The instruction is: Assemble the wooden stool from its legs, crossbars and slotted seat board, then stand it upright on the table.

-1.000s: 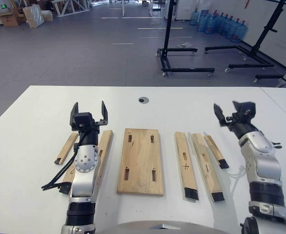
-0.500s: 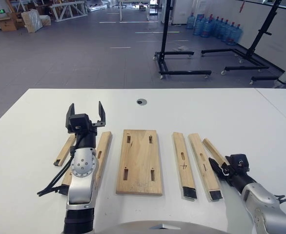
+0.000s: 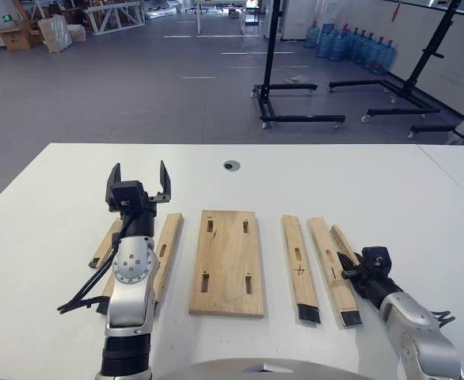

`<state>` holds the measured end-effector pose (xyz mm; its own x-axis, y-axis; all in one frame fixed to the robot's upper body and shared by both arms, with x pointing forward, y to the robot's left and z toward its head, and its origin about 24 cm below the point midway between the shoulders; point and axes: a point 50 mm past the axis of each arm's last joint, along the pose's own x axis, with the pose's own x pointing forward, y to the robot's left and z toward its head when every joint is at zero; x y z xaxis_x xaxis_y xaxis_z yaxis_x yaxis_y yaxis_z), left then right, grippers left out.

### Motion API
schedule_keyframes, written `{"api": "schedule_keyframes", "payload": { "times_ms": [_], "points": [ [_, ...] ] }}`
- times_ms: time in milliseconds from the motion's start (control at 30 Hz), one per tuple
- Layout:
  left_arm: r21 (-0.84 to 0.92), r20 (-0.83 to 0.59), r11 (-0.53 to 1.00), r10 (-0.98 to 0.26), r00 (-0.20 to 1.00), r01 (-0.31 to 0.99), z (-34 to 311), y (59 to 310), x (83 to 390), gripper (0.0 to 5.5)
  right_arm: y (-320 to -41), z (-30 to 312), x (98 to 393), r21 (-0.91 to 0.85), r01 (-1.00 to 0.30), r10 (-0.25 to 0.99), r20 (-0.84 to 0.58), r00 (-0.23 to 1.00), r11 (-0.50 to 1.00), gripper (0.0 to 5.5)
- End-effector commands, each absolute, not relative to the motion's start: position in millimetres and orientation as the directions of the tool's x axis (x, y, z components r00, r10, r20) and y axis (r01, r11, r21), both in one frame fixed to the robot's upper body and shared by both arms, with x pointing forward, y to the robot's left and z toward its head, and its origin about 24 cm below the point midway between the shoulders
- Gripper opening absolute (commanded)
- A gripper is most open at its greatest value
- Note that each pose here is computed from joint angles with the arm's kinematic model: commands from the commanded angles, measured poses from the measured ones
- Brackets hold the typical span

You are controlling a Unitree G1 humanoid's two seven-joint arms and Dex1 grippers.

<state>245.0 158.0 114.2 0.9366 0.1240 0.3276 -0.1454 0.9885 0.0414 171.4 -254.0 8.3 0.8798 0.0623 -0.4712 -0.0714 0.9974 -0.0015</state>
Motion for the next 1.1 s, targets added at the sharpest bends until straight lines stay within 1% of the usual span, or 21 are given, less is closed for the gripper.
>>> {"api": "schedule_keyframes", "payload": {
  "times_ms": [33, 100, 133, 200, 267, 367, 500, 567, 600, 633, 733, 833, 900, 933, 967, 1000, 1033, 1100],
  "points": [
    [0.045, 0.322, 0.988, 0.123, 0.939, -0.145, 115, 157, 247, 4.62, -253, -26, 137, 0.014, -0.023, 0.027, -0.673, 0.740, 1.000, 0.62],
    [0.045, 0.323, 0.988, 0.125, 0.938, -0.147, 115, 157, 248, 4.62, -247, -23, 142, 0.042, 0.001, 0.026, -0.655, 0.755, 0.999, 0.62],
    [0.045, 0.324, 0.988, 0.125, 0.938, -0.148, 115, 157, 248, 4.62, -243, -20, 148, 0.047, -0.011, 0.038, -0.638, 0.769, 0.999, 0.62],
    [0.044, 0.326, 0.988, 0.125, 0.937, -0.147, 116, 158, 249, 4.62, -238, -13, 163, 0.029, -0.012, 0.027, -0.593, 0.805, 1.000, 0.62],
    [0.044, 0.329, 0.988, 0.124, 0.936, -0.146, 116, 158, 250, 4.62, -240, -2, 181, -0.011, 0.008, -0.013, -0.529, 0.848, 1.000, 0.62],
    [0.035, 0.329, 0.989, 0.126, 0.936, -0.145, 116, 160, 251, 4.62, -239, 23, 216, -0.066, 0.037, -0.059, -0.375, 0.925, 0.997, 0.62],
    [0.003, 0.327, 0.990, 0.133, 0.936, -0.142, 119, 166, 253, 4.62, -219, 70, 261, -0.108, 0.054, -0.066, -0.120, 0.991, 0.993, 0.62],
    [0.004, 0.329, 0.991, 0.123, 0.936, -0.131, 120, 166, 254, 4.62, -250, 94, 282, -0.117, 0.086, -0.088, -0.015, 0.996, 0.989, 0.62],
    [0.005, 0.329, 0.992, 0.117, 0.937, -0.125, 121, 166, 255, 4.62, -258, 106, 289, -0.110, 0.092, -0.089, 0.034, 0.995, 0.990, 0.62],
    [0.006, 0.329, 0.993, 0.108, 0.938, -0.117, 121, 165, 256, 4.62, -259, 115, 295, -0.093, 0.089, -0.083, 0.074, 0.994, 0.992, 0.62],
    [0.010, 0.329, 0.996, 0.075, 0.941, -0.083, 122, 164, 260, 4.62, -229, 133, 309, -0.014, -0.037, 0.039, 0.157, 0.987, 0.999, 0.62],
    [-0.010, 0.322, 1.000, -0.005, 0.947, 0.008, 126, 166, 268, 4.62, -183, 147, 312, 0.025, -0.279, 0.265, 0.236, 0.935, 0.960, 0.62],
    [-0.076, 0.299, 0.993, -0.059, 0.952, 0.086, 125, 170, 274, 4.62, -155, 153, 312, 0.050, -0.442, 0.414, 0.270, 0.869, 0.896, 0.62],
    [-0.112, 0.295, 0.983, -0.106, 0.950, 0.144, 126, 170, 276, 4.62, -140, 156, 311, 0.080, -0.529, 0.490, 0.282, 0.825, 0.845, 0.62],
    [-0.138, 0.297, 0.971, -0.150, 0.943, 0.197, 127, 169, 278, 4.62, -131, 157, 310, 0.107, -0.588, 0.541, 0.287, 0.790, 0.802, 0.62],
    [-0.189, 0.309, 0.936, -0.230, 0.923, 0.296, 129, 165, 277, 4.62, -120, 158, 308, 0.147, -0.655, 0.599, 0.296, 0.744, 0.742, 0.62],
    [-0.241, 0.333, 0.877, -0.328, 0.884, 0.416, 133, 158, 273, 4.62, -110, 156, 304, 0.204, -0.722, 0.661, 0.299, 0.689, 0.661, 0.62],
    [-0.328, 0.377, 0.733, -0.477, 0.794, 0.596, 137, 148, 265, 4.62, -97, 152, 297, 0.319, -0.800, 0.745, 0.304, 0.594, 0.508, 0.62]
  ]
}}
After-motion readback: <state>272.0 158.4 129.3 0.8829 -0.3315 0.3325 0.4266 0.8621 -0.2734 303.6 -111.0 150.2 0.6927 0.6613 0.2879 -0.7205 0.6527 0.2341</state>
